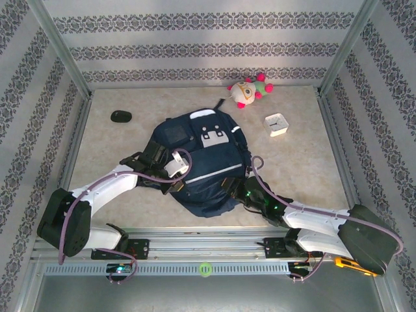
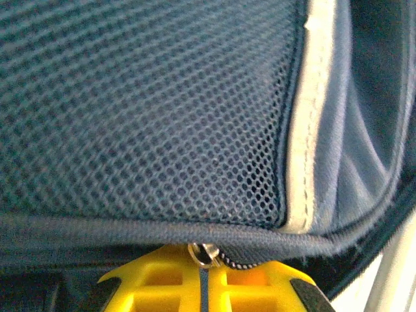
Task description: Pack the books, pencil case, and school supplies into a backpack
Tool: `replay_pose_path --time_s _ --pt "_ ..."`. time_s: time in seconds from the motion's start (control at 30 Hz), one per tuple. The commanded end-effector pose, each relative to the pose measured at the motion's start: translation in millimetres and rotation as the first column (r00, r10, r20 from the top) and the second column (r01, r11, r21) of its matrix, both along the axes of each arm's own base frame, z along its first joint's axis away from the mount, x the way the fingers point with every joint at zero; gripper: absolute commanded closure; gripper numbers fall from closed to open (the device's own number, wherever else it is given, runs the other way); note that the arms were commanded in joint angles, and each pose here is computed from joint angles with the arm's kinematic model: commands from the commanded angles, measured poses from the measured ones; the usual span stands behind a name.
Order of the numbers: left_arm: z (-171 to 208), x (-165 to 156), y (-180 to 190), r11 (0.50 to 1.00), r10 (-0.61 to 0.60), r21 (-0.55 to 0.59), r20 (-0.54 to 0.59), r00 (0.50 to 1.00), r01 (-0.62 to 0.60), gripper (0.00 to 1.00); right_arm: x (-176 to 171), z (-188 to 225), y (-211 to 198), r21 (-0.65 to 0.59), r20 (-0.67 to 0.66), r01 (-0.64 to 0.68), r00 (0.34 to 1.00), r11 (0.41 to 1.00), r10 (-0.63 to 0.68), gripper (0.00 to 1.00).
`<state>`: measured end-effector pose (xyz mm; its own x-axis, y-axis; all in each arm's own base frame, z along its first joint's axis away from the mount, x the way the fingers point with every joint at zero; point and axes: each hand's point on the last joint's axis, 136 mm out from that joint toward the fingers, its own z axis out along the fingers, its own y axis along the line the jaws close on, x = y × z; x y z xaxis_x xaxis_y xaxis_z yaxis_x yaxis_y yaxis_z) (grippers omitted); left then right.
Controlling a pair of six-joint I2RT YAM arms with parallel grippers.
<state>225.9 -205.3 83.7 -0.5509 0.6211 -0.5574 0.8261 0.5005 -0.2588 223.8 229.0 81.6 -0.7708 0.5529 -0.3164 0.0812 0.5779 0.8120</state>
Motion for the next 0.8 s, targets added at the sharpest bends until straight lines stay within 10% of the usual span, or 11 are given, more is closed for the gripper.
replay_pose_path --time_s 0.0,0.43,0.77 --pt "21.4 -47.2 -28.0 0.974 -0.187 -0.145 -0.083 0.979 0.173 0.85 29.3 65.9 16.6 0.140 0.173 0.018 0.984 0.990 -0.042 0.70" --pt "72.3 -29.1 7.5 0.980 -0.199 0.043 0.291 0.936 0.195 0.31 96.1 71.3 -0.8 0.082 0.181 -0.113 0.979 0.990 0.096 0.73" --pt "78.0 56.5 21.9 0.889 -0.434 0.396 0.564 0.703 0.231 0.18 128.7 76.4 -14.2 0.040 0.212 -0.169 0.965 0.985 0.157 0.52"
